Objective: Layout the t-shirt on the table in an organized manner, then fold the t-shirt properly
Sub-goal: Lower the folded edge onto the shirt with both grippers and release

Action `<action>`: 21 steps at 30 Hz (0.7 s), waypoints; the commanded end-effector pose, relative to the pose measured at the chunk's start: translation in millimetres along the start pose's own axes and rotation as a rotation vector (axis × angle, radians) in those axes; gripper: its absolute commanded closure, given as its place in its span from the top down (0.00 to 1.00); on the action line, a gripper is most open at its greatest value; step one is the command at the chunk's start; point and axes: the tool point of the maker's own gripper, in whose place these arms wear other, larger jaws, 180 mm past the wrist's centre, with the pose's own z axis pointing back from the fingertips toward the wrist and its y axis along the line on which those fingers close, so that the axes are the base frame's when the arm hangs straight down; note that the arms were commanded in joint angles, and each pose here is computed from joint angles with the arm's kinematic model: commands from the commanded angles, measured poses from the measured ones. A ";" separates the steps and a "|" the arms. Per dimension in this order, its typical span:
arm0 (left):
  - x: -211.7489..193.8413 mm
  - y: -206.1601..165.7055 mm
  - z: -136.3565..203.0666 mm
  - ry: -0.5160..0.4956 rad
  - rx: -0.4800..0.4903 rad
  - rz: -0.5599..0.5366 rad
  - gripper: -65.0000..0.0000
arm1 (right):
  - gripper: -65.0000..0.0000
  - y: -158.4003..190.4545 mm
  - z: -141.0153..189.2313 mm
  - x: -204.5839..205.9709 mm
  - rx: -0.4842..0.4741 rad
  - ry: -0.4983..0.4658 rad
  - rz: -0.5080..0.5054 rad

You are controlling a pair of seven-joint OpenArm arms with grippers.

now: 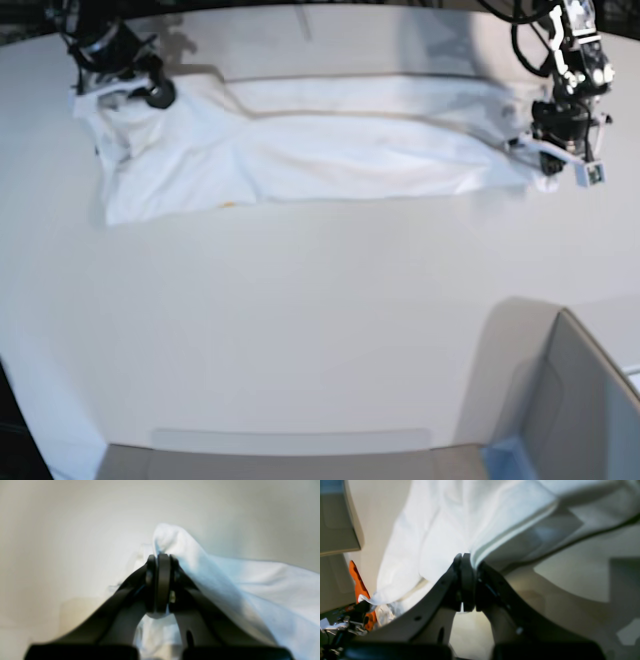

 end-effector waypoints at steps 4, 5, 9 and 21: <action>7.2 1.6 2.7 -0.027 0.004 -0.012 0.24 | 0.00 4.6 -0.7 -6.3 0.002 0.016 0.048; 4.0 2.4 3.8 -0.019 0.006 -0.015 0.28 | 0.00 4.4 -1.0 -7.9 0.000 0.020 0.051; 3.4 3.4 5.2 -0.019 0.008 -0.016 0.34 | 0.00 4.8 -0.6 -19.7 0.001 0.101 0.054; 1.0 32.0 14.2 -0.054 0.101 0.125 0.34 | 0.00 7.1 0.2 -26.0 0.006 0.145 0.058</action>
